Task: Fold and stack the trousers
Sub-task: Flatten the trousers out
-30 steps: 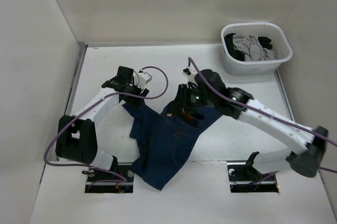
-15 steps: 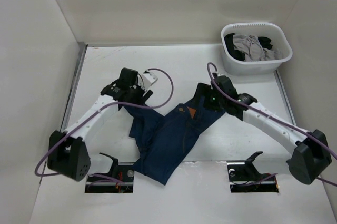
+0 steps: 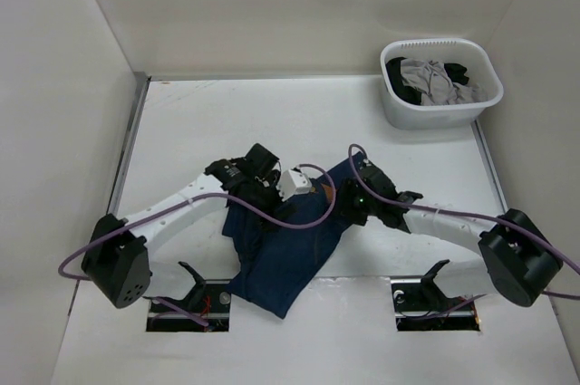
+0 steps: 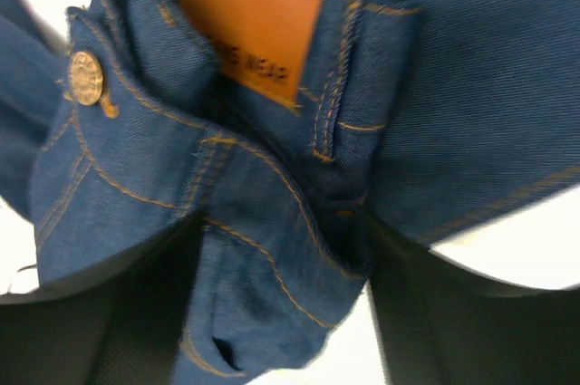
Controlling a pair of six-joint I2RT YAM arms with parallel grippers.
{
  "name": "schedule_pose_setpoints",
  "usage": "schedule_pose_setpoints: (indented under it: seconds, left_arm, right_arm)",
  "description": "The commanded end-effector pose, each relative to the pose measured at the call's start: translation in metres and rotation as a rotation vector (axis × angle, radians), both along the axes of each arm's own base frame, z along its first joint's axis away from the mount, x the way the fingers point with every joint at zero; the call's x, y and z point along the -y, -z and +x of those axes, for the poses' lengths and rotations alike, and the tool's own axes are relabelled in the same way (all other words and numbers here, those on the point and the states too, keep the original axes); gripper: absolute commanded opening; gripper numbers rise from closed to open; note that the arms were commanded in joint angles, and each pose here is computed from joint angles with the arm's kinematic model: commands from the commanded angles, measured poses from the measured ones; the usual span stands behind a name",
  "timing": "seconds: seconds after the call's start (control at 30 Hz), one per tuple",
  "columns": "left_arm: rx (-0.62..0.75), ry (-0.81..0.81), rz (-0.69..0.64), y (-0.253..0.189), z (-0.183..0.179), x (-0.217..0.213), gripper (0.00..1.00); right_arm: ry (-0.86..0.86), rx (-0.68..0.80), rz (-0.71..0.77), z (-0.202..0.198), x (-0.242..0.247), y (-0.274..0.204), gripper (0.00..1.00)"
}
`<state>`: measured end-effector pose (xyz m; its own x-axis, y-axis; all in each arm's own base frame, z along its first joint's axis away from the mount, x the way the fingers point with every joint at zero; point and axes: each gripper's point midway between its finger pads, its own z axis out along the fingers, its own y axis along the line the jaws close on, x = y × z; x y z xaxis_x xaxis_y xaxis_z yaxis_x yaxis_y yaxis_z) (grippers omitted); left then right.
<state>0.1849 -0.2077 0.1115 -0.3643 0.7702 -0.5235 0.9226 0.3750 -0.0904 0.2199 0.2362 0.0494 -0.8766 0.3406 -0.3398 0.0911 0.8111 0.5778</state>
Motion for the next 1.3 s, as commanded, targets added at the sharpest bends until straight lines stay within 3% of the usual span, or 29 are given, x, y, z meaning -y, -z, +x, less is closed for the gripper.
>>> schedule_pose_setpoints:
  seconds: [0.0,0.1,0.17,0.2,0.23,0.3,0.37,0.5,0.67,0.8,0.9,1.0,1.03,1.17,1.27]
  left_arm:
    - [-0.094,0.011,-0.014,0.015,-0.017,0.01,0.63]
    - [-0.095,0.012,-0.004,0.024,-0.022,0.008,0.64]
    - [-0.097,0.011,0.017,0.033,-0.024,0.005,0.63]
    - [-0.102,0.013,0.027,0.038,-0.025,0.004,0.61]
    - [-0.105,0.017,0.032,0.041,-0.026,0.005,0.53]
    - [-0.09,0.013,0.023,0.046,-0.019,0.01,0.18]
    - [-0.048,-0.027,0.019,0.048,0.0,0.01,0.03]
    - [0.199,-0.233,0.085,0.033,0.092,-0.028,0.0]
    - [0.518,-0.537,0.088,-0.066,0.224,-0.136,0.0]
    - [0.714,-0.678,0.033,-0.159,0.283,-0.202,0.04]
    - [0.809,-0.691,-0.015,-0.204,0.302,-0.217,0.18]
    - [0.858,-0.658,-0.085,-0.23,0.303,-0.211,0.57]
    - [0.862,-0.652,-0.104,-0.234,0.3,-0.209,0.65]
    - [0.827,-0.682,-0.225,-0.25,0.284,-0.203,0.7]
    - [0.721,-0.712,-0.303,-0.243,0.266,-0.198,0.7]
  right_arm:
    - [-0.038,0.031,0.16,-0.001,-0.036,-0.025,0.6]
    - [-0.065,0.012,0.181,-0.011,-0.041,-0.035,0.18]
    - [-0.072,0.005,0.188,-0.015,-0.041,-0.048,0.02]
    - [-0.087,0.014,0.197,-0.016,-0.042,-0.059,0.0]
    - [-0.104,0.037,0.211,-0.014,-0.044,-0.075,0.0]
    - [-0.15,0.11,0.259,-0.007,-0.054,-0.118,0.0]
    - [-0.197,0.197,0.324,0.003,-0.068,-0.17,0.0]
    - [-0.228,0.41,0.438,0.034,-0.095,-0.281,0.0]
    - [-0.258,0.585,0.524,0.056,-0.146,-0.368,0.0]
    - [-0.26,0.689,0.604,0.066,-0.186,-0.416,0.0]
    - [-0.212,0.735,0.621,0.078,-0.194,-0.434,0.0]
    - [-0.111,0.782,0.611,0.088,-0.178,-0.445,0.0]
    - [-0.073,0.798,0.606,0.09,-0.167,-0.448,0.0]
    - [0.115,0.874,0.545,0.114,-0.096,-0.461,0.0]
    - [0.256,0.909,0.45,0.142,-0.041,-0.452,0.0]
